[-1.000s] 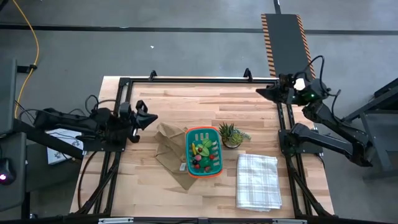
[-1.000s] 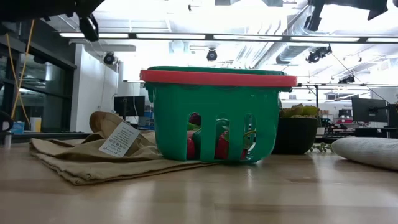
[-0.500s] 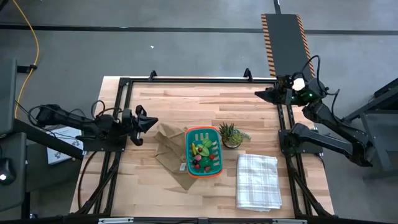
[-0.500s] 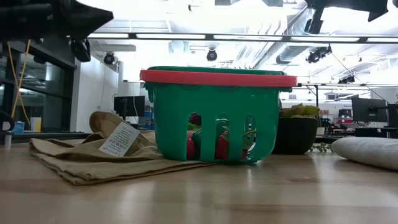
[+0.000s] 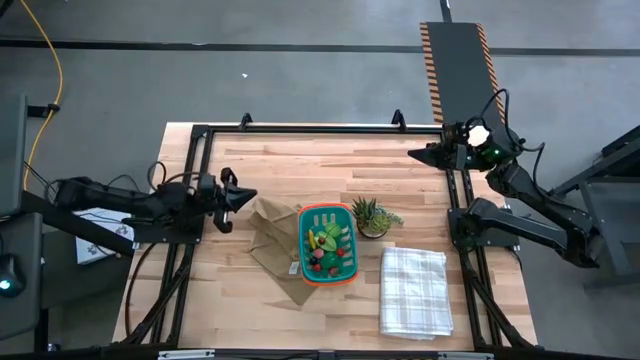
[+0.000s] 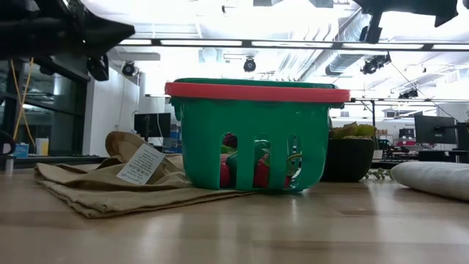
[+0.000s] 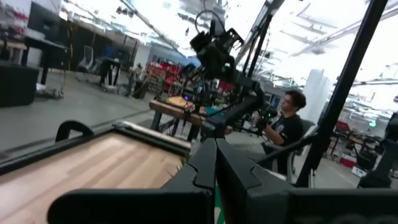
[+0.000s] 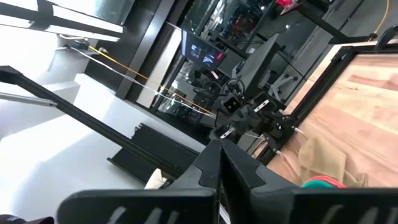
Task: Pick and placing Produce into tupperware
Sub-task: Return to Home Position
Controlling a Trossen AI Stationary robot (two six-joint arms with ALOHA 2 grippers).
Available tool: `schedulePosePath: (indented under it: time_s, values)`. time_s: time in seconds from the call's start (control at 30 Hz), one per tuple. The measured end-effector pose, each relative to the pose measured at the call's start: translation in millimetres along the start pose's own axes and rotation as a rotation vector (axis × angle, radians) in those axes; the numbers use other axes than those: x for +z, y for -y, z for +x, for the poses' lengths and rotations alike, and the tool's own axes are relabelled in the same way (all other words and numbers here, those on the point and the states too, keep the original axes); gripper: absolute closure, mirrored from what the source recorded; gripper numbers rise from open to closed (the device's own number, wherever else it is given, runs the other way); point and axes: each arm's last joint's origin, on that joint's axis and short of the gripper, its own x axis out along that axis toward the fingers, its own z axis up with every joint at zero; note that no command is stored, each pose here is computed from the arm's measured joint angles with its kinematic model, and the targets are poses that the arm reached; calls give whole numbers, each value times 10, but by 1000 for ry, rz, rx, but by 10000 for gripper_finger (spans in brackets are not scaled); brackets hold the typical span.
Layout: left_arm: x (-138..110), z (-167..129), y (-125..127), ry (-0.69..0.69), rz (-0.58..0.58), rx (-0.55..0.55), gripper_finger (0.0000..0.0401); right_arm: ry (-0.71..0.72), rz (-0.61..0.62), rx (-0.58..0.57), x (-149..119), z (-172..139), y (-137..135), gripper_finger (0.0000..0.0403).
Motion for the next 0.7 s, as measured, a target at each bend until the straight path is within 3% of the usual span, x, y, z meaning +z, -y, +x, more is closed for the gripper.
schedulePosePath:
  time_s: [0.5,0.7]
  values:
    - [-58,20,-174,-121,-16,-38,401,-3,-5,-1,-3,-2,0,403]
    - [-229,-23,-213,-317,-41,-30,401,-11,-10,2,-6,-2,0,403]
